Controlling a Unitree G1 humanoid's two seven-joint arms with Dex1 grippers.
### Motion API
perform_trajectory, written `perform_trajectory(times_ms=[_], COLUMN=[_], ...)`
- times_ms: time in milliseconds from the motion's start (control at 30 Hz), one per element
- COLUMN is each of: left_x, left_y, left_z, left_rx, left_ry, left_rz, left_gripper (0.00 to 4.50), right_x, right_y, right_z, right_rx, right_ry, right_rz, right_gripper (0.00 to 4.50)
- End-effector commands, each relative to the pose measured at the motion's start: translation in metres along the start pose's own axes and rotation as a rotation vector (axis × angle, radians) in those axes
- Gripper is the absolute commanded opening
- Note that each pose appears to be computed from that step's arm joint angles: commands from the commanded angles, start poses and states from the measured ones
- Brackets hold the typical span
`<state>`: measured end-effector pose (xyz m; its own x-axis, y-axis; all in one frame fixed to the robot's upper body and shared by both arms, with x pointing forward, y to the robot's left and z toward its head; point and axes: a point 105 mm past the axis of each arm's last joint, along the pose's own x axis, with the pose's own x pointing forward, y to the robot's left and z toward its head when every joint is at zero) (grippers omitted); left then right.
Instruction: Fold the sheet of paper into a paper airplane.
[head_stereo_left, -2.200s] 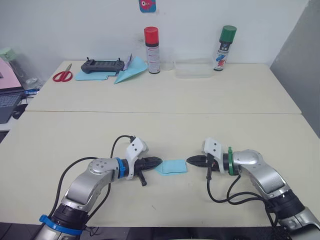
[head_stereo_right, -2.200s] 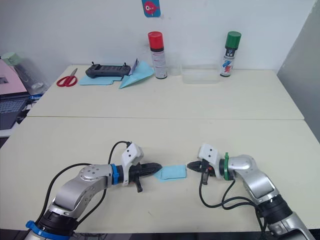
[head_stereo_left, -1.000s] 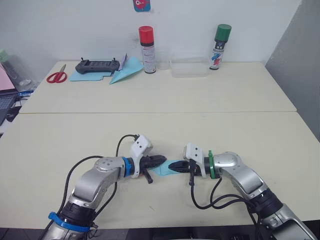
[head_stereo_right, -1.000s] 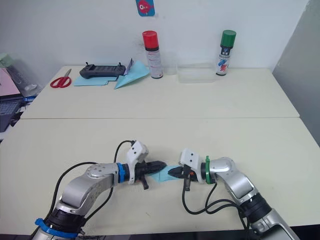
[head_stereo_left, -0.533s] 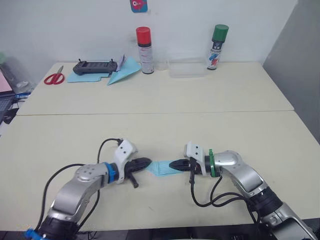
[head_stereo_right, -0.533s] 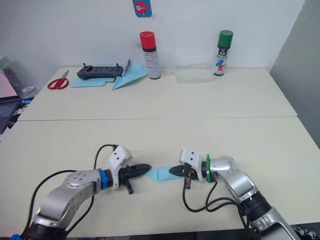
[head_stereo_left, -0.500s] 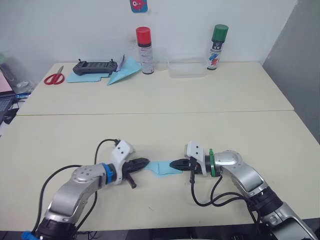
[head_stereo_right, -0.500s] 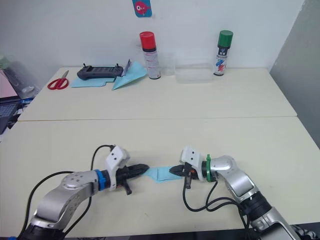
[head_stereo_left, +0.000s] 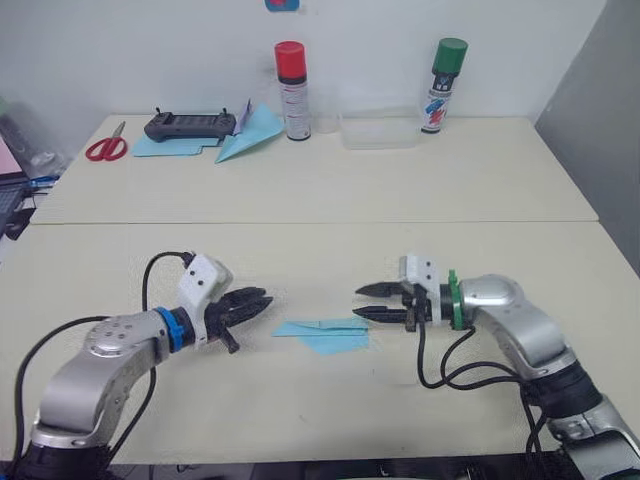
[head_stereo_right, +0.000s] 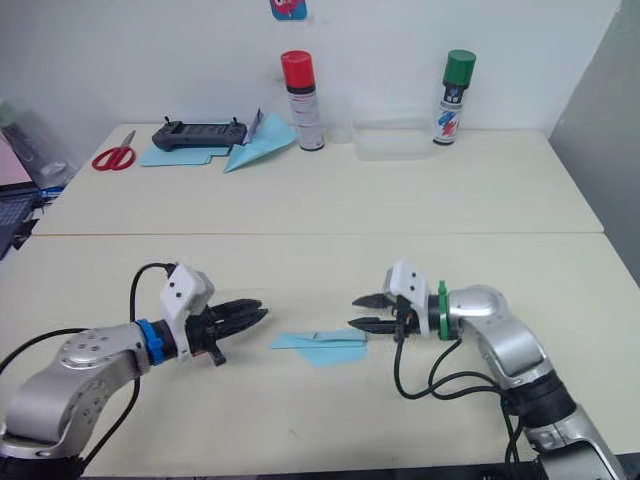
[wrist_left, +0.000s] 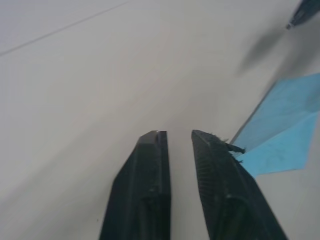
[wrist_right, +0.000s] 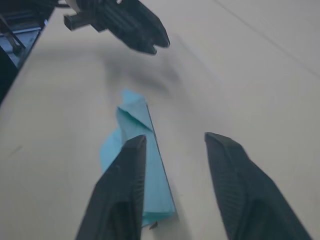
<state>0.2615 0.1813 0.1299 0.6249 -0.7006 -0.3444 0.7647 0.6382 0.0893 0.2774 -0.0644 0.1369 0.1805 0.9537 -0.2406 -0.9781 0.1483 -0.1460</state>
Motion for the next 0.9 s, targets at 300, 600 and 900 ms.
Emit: perform_trajectory(times_ms=[300,600,900], left_x=[-0.034,-0.044,-0.043], left_y=[-0.054,-0.087,-0.083], left_z=[0.015,-0.004,-0.005], left_rx=[0.303,0.249,0.238], left_ry=[-0.093,-0.109,-0.114], left_rz=[-0.178,-0.189,-0.130], left_gripper=[4.12,4.12,4.12], right_x=[-0.019,0.009,0.029], right_y=[0.047,0.027,0.015], right_z=[-0.001,-0.033,-0.031], right_rx=[-0.087,-0.213,-0.238], right_ry=[0.036,0.112,0.093], right_rz=[0.160,0.052,0.005], right_gripper=[1.81,1.47,1.47])
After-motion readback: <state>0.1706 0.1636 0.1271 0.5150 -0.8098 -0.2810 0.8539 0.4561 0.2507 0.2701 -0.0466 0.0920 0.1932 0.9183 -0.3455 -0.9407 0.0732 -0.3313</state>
